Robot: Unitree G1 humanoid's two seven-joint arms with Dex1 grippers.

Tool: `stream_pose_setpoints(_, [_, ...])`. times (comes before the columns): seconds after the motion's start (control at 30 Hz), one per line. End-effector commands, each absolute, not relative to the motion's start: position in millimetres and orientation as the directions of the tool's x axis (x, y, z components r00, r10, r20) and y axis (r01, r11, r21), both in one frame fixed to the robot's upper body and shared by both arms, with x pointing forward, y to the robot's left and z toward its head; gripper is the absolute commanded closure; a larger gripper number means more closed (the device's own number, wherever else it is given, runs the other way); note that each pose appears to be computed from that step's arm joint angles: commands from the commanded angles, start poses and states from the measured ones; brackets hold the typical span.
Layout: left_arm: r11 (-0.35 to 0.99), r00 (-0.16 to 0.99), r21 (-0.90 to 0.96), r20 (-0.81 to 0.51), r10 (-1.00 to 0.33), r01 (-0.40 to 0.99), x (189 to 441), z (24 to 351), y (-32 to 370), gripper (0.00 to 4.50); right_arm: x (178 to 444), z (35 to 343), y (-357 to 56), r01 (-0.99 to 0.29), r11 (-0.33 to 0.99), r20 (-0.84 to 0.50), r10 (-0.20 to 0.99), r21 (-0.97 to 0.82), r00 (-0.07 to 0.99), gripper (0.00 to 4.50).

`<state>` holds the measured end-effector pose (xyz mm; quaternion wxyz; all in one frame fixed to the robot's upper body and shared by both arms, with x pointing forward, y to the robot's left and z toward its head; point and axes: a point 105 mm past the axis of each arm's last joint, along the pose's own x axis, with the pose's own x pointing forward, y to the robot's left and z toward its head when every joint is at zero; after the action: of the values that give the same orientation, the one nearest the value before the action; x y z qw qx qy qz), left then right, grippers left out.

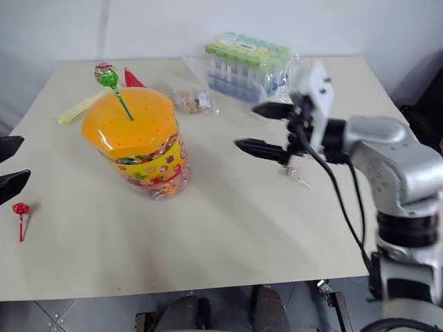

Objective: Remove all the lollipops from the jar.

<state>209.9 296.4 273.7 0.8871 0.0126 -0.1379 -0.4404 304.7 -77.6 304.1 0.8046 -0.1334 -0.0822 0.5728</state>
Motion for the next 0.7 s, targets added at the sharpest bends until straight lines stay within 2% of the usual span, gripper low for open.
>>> stream_pose_setpoints(0.03, [0.615, 0.566, 0.193, 0.254, -0.784, 0.765, 208, 283, 294, 0.0, 300, 319, -52, -0.914, 0.196, 0.026, 0.979, -0.355, 0.2, 0.02])
stream_pose_setpoints(0.23, [0.619, 0.568, 0.196, 0.261, -0.781, 0.761, 208, 283, 291, 0.0, 302, 324, -10, -0.925, 0.048, 0.062, 0.998, -0.377, 0.027, 0.02])
stream_pose_setpoints(0.33, [0.622, 0.57, 0.198, 0.264, -0.778, 0.757, 207, 283, 290, 0.0, 303, 326, 9, -0.925, 0.008, 0.08, 0.996, -0.38, -0.025, 0.02])
stream_pose_setpoints(0.53, [0.631, 0.577, 0.201, 0.271, -0.771, 0.749, 203, 283, 288, 0.0, 319, 331, 51, -0.922, 0.023, 0.098, 0.995, -0.388, -0.016, 0.02])
stream_pose_setpoints(0.7, [0.637, 0.582, 0.198, 0.274, -0.766, 0.745, 203, 282, 287, 0.0, 317, 335, 79, -0.933, 0.004, 0.105, 0.994, -0.361, -0.036, 0.02])
